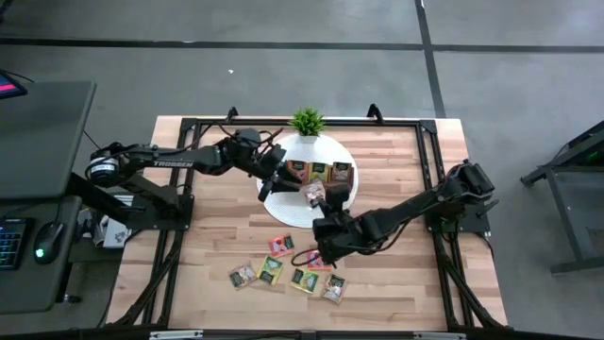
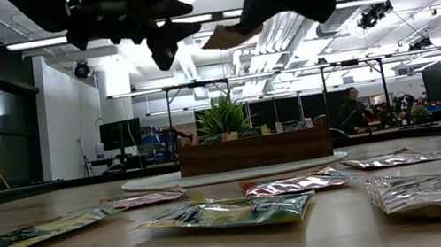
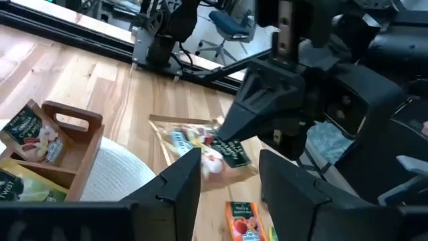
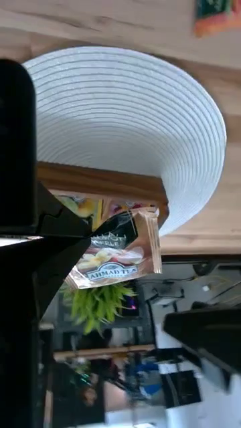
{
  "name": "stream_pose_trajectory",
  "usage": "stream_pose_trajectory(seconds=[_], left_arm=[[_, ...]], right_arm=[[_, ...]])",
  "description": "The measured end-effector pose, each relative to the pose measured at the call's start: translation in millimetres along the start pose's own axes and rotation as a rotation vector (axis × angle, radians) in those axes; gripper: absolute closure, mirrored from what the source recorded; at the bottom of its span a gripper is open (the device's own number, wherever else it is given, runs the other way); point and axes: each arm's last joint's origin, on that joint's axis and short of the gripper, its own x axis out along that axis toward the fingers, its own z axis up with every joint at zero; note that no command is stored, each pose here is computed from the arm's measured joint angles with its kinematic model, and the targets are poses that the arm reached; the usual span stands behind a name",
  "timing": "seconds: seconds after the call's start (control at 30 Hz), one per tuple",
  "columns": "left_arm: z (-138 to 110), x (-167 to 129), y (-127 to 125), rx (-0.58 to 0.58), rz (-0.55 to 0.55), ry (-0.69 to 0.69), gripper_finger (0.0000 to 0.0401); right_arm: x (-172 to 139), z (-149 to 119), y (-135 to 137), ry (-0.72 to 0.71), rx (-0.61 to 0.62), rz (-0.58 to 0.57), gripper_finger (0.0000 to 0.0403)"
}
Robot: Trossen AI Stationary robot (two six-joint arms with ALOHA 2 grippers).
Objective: Pick & Place Tea
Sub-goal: Put the brown tea bag into the right section of the wooden organizer
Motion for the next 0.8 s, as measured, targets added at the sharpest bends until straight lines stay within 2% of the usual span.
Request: stream_pose_trajectory(seconds=[0.1,0.4,0.8], left_arm=[[0,0,0,-0.002,-0.009,0.002,0.0251],[-4,0,1,-0.039,0.024,0.03,0.0251],[-5,0,-1,-0.062,-0.073,0.06,0.0251]], right_arm=[[-5,4,-1,-0.02,-0.089,-0.021,0.0403],[-13,6,3,-0.025,-0.458,-0.06,0.0403],[-11,6,1,-0.012,-0.746,-0.065,0.0403]])
